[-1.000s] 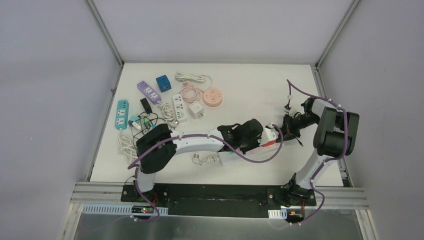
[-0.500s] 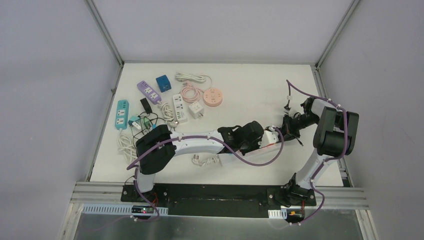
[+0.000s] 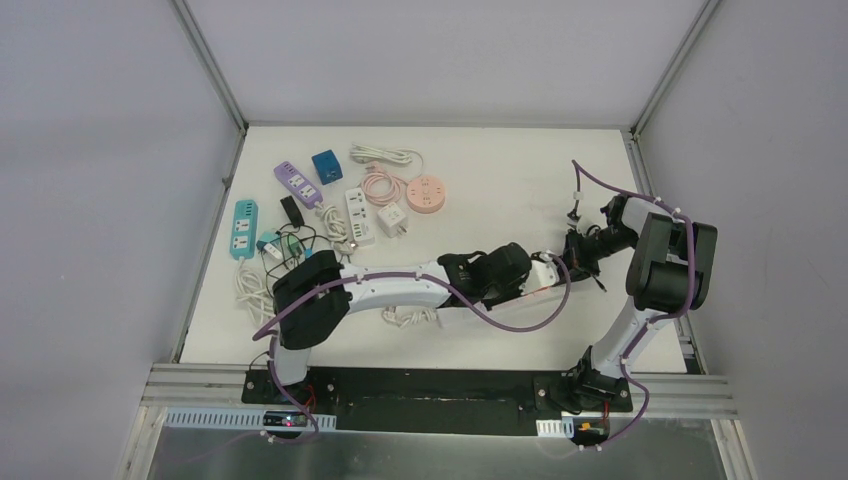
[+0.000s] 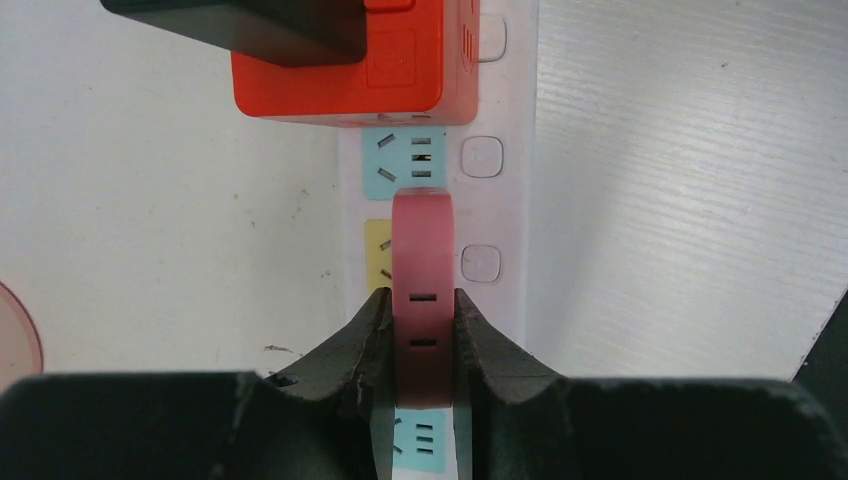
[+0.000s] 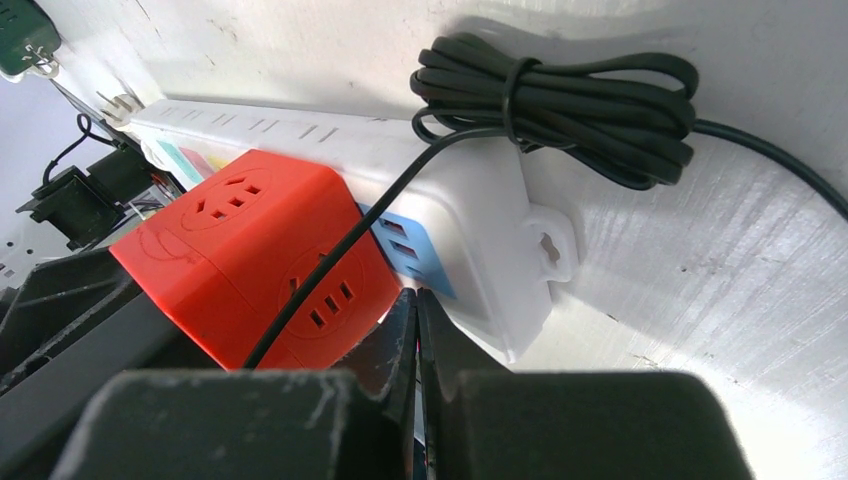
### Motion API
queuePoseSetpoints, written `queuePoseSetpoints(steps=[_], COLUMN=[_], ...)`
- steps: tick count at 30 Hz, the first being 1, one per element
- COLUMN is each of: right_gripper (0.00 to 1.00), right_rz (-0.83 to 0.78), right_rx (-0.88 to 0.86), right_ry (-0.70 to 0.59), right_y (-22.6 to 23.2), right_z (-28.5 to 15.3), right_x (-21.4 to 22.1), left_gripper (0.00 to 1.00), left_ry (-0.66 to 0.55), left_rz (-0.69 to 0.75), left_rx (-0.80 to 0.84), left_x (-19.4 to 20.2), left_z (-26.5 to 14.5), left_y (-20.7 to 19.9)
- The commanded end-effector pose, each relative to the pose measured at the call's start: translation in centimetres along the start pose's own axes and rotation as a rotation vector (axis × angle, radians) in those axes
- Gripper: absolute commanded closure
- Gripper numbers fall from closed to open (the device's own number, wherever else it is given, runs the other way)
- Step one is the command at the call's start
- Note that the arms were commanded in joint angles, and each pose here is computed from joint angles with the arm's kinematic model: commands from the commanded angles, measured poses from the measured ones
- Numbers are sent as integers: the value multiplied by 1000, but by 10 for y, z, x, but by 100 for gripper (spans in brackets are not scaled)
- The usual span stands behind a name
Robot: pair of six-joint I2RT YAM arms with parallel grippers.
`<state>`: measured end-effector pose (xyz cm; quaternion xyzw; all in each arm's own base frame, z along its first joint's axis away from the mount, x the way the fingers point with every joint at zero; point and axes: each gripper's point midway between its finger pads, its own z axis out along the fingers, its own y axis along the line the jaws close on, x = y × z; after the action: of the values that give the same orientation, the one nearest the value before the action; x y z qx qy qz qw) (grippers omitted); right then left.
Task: Pull the plug off the socket
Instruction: Remove the plug from the socket.
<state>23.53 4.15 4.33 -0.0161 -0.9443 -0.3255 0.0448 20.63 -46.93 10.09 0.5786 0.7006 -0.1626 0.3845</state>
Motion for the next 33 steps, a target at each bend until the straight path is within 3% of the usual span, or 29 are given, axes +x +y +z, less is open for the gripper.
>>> queuePoseSetpoints(steps=[1,5,11,22,33], right_gripper=[97,97,97,95,90], right_rz=[-104,-103,-102,-119,-227], right_rx=[252,254,255,235,112], right_ry=[-6,-5,-2,-26,-171], right_y=[-61,-61,-62,-55,-20], right_z=[13,13,14,11,-15], right_x=[-17,-17,-17,-20,-32], left_gripper=[100,100,100,100,100], left_ry=[-125,-214,-219,-294,-204], left_rz=[-33,-205,-105,-190,-502], left_rx=[-36,43,1,26,-81], left_x=[-43,-51,-53,-67,0], left_z=[-17,-21,-33,-71,-124], left_y=[17,24,26,30,60])
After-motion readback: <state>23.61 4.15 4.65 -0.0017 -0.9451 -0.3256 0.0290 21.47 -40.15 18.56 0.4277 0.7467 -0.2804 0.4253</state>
